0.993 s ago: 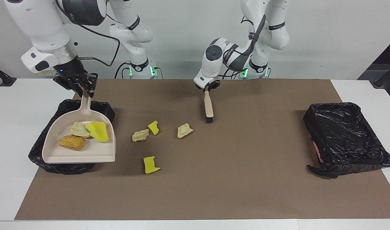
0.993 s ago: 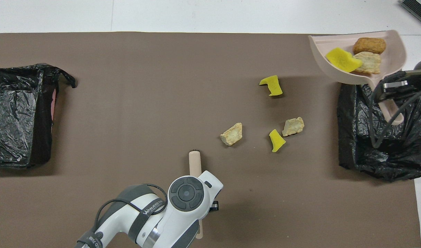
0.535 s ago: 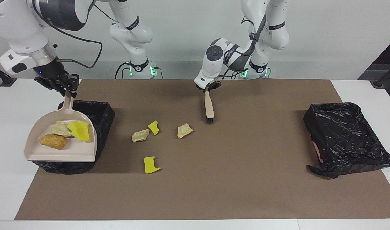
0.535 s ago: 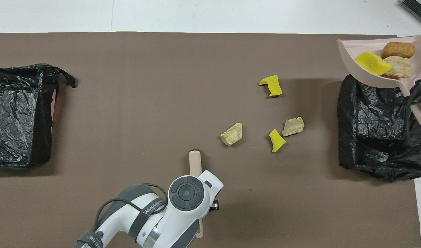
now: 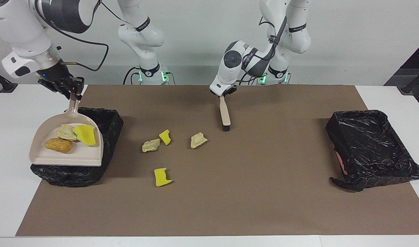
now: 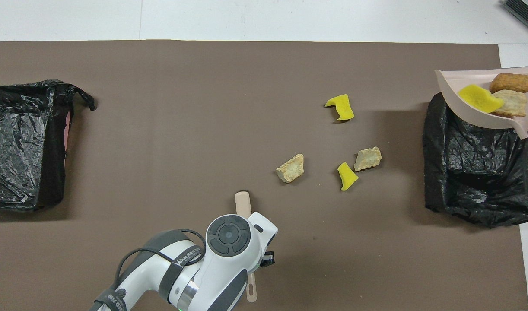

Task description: Sweep and dump trash in bin

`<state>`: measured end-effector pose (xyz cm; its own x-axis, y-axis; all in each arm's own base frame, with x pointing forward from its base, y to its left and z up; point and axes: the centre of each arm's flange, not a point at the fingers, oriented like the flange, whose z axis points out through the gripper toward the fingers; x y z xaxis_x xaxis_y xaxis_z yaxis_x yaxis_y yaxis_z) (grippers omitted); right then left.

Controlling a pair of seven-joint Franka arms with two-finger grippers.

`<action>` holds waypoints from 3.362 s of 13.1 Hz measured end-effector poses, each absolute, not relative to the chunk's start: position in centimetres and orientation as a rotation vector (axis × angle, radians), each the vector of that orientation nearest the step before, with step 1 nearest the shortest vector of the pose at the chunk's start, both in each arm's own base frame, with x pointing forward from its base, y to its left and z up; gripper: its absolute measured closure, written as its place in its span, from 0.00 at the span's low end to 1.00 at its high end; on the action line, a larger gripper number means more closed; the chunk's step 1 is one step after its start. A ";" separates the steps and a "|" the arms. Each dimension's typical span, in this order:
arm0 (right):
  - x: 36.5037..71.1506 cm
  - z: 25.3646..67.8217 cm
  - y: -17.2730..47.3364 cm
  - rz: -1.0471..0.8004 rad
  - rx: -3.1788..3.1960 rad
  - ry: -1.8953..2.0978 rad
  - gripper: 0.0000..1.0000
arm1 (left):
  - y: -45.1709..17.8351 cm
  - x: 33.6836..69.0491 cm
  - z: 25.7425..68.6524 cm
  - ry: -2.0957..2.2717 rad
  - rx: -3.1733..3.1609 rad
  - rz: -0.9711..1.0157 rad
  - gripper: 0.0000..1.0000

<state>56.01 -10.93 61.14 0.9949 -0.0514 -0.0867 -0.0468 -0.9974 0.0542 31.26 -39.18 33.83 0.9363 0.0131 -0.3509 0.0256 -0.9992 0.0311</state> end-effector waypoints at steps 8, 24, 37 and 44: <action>54.0 59.9 -10.7 -0.200 3.086 -0.078 0.67 | -39.1 32.1 34.9 0.047 3.050 -0.574 0.11; 55.5 56.2 -18.1 -0.442 2.504 1.190 0.67 | -38.1 34.3 36.3 0.105 3.034 -0.571 0.00; 58.4 60.7 -9.1 -0.866 1.668 1.433 0.67 | -38.1 34.3 36.3 0.105 3.034 -0.571 0.00; 58.7 61.4 -6.1 -0.774 1.700 1.497 0.67 | -38.1 34.3 36.3 0.105 3.034 -0.571 0.00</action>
<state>58.73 -6.06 61.38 0.1409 0.5497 -0.8234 0.9897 -0.0555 0.1323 34.26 -38.10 36.28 0.9295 0.0567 -0.3645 0.0762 -0.9963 0.0393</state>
